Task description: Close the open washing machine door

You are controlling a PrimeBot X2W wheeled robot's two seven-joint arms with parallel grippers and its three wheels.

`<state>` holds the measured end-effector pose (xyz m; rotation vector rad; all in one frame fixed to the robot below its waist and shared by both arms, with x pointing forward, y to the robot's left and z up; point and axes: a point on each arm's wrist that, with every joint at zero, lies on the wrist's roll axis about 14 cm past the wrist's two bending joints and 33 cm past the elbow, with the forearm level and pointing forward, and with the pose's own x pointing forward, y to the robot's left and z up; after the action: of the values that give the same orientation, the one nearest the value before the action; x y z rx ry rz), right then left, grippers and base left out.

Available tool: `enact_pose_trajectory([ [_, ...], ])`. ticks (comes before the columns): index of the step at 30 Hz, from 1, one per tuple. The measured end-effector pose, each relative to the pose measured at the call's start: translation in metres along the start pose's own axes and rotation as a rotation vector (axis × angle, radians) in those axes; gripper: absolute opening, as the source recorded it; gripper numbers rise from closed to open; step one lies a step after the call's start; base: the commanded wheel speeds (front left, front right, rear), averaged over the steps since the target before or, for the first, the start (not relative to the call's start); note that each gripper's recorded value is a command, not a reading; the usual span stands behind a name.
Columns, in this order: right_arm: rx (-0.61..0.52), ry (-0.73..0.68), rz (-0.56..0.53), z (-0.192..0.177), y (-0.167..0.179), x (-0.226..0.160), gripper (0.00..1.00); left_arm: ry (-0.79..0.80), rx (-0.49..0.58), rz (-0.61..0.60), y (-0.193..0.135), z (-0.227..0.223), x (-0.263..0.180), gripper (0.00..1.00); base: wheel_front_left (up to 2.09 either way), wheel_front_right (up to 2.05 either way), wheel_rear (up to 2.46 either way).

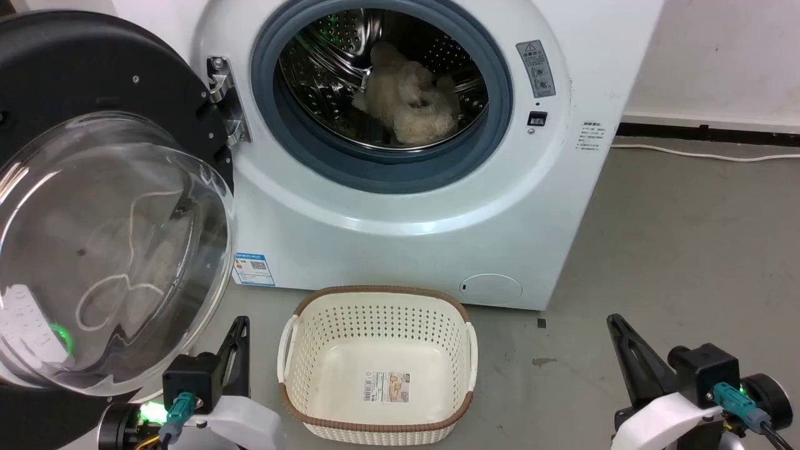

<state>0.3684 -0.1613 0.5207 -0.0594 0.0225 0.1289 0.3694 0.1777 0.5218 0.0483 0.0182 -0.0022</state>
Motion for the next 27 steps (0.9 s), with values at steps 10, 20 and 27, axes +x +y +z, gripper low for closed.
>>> enact_pose_trajectory([
  [10, 0.000, 0.000, 0.000, 0.0000, 0.0001, 0.0000, 0.00, 0.000, 0.000, 0.000, 0.0001, 0.0000, 0.0000, 0.00, 0.00, 0.00, 0.00],
  [20, 0.000, 0.000, 0.001, 0.0000, 0.0002, 0.0000, 0.00, 0.000, 0.000, 0.001, 0.0002, 0.0000, 0.0000, 0.00, 0.00, 0.00, 0.00],
  [27, 0.000, 0.000, 0.001, 0.0000, 0.0002, 0.0000, 0.00, 0.000, 0.000, 0.001, 0.0002, 0.0000, 0.0000, 0.00, 0.00, 0.00, 0.00],
])
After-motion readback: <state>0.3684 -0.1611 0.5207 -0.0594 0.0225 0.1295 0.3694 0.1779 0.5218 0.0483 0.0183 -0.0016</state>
